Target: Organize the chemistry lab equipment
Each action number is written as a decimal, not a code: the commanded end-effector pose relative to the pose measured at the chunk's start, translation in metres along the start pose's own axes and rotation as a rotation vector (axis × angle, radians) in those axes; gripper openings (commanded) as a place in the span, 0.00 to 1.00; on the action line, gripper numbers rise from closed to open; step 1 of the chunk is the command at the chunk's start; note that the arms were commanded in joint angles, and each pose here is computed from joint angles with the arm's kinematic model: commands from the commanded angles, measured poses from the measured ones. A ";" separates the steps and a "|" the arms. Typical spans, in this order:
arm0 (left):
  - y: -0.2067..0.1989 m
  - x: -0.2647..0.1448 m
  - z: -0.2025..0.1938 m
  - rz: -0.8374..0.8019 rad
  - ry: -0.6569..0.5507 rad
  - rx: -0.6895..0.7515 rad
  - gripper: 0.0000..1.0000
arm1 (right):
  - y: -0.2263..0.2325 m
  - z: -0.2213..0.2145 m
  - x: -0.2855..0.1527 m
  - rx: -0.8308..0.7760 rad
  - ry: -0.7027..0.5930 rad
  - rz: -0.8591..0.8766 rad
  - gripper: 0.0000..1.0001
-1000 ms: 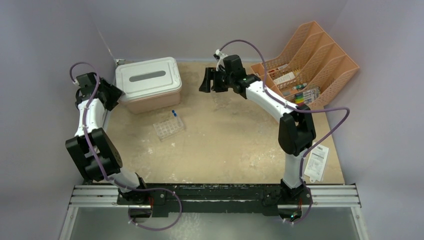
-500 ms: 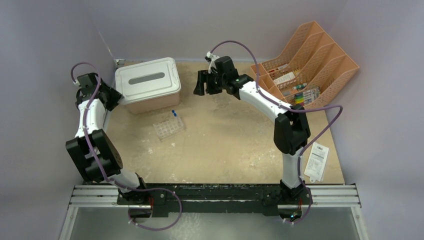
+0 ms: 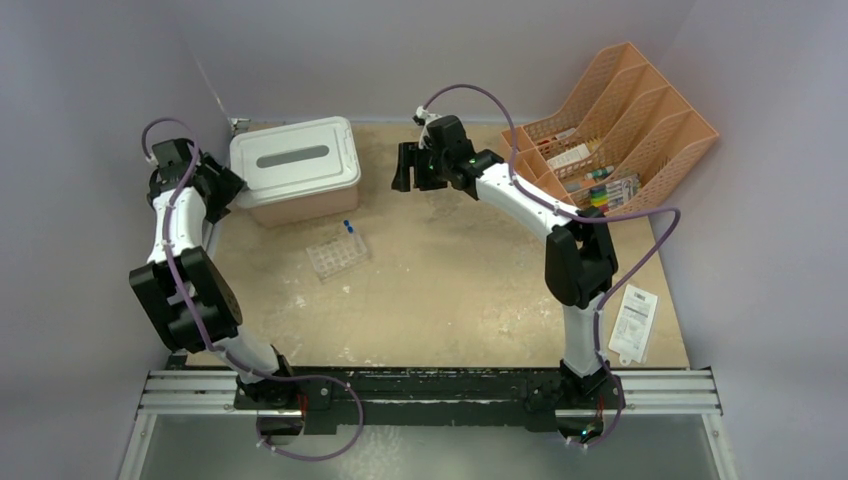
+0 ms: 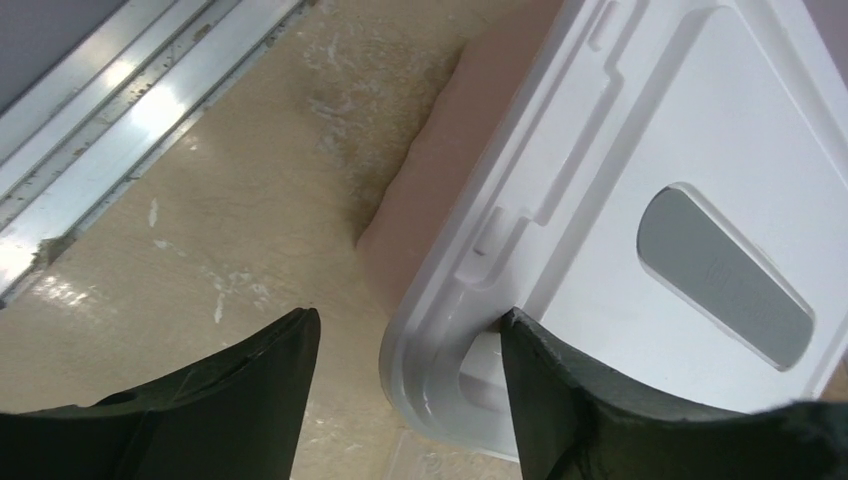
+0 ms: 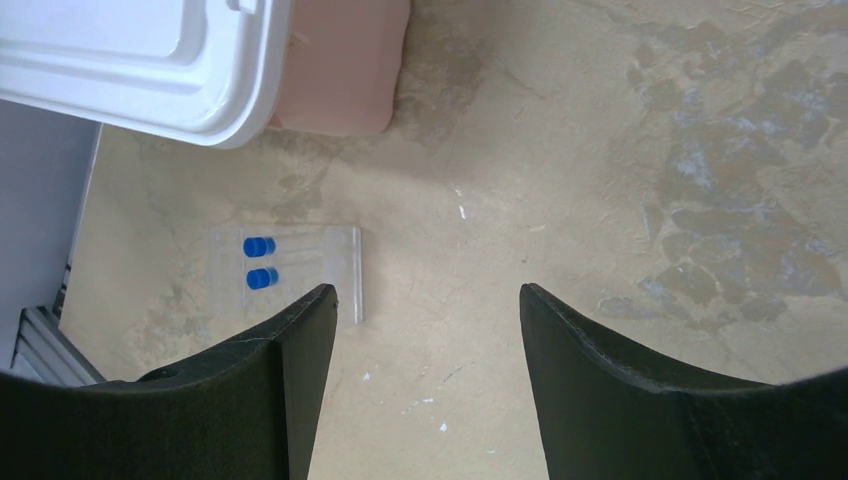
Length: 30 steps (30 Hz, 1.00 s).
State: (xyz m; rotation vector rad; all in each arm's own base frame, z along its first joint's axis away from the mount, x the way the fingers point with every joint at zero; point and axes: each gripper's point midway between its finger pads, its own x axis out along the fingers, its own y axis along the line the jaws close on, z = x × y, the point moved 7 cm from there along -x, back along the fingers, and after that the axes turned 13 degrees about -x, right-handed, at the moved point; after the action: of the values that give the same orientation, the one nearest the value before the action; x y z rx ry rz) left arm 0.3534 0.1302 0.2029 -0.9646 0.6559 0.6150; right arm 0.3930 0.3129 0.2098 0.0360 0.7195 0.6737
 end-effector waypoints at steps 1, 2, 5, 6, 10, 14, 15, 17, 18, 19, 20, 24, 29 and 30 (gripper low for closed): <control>0.011 -0.002 0.016 0.145 -0.067 0.067 0.68 | 0.006 0.021 -0.022 0.008 -0.066 -0.041 0.69; 0.008 -0.006 0.019 0.147 -0.080 0.074 0.69 | 0.005 0.022 -0.024 0.008 -0.071 -0.049 0.69; -0.010 -0.022 0.028 0.110 -0.121 0.110 0.73 | 0.006 0.024 -0.031 0.005 -0.073 -0.056 0.69; -0.018 -0.027 0.030 0.095 -0.132 0.128 0.74 | 0.006 0.025 -0.035 0.002 -0.074 -0.057 0.69; -0.051 -0.051 0.025 0.023 -0.159 0.197 0.75 | 0.005 0.027 -0.050 -0.012 -0.082 -0.081 0.69; -0.082 -0.080 0.011 -0.097 -0.181 0.257 0.78 | 0.001 0.025 -0.071 -0.031 -0.084 -0.138 0.70; -0.087 -0.088 0.008 -0.132 -0.187 0.257 0.79 | 0.002 0.025 -0.080 -0.037 -0.091 -0.145 0.70; -0.094 -0.103 0.006 -0.194 -0.205 0.238 0.79 | -0.003 0.020 -0.094 -0.042 -0.092 -0.187 0.71; -0.096 -0.110 0.004 -0.220 -0.208 0.224 0.80 | -0.007 0.016 -0.100 -0.043 -0.088 -0.213 0.71; -0.096 -0.117 0.002 -0.250 -0.213 0.212 0.80 | -0.009 0.013 -0.108 -0.043 -0.088 -0.234 0.72; -0.096 -0.122 -0.002 -0.274 -0.209 0.200 0.80 | -0.012 0.008 -0.116 -0.045 -0.086 -0.255 0.72; -0.075 -0.134 -0.019 -0.275 -0.215 0.151 0.81 | -0.025 -0.011 -0.144 -0.042 -0.085 -0.345 0.73; -0.053 -0.163 -0.039 -0.298 -0.206 0.118 0.82 | -0.043 -0.033 -0.173 -0.042 -0.084 -0.478 0.74; -0.049 -0.171 -0.041 -0.297 -0.208 0.123 0.82 | -0.047 -0.037 -0.179 -0.035 -0.080 -0.507 0.75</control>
State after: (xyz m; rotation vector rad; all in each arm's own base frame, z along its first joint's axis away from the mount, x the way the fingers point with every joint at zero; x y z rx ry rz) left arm 0.2899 0.0504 0.3270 -0.8102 0.3905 0.4209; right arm 0.3067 0.1947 0.2712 -0.0948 0.6341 0.3379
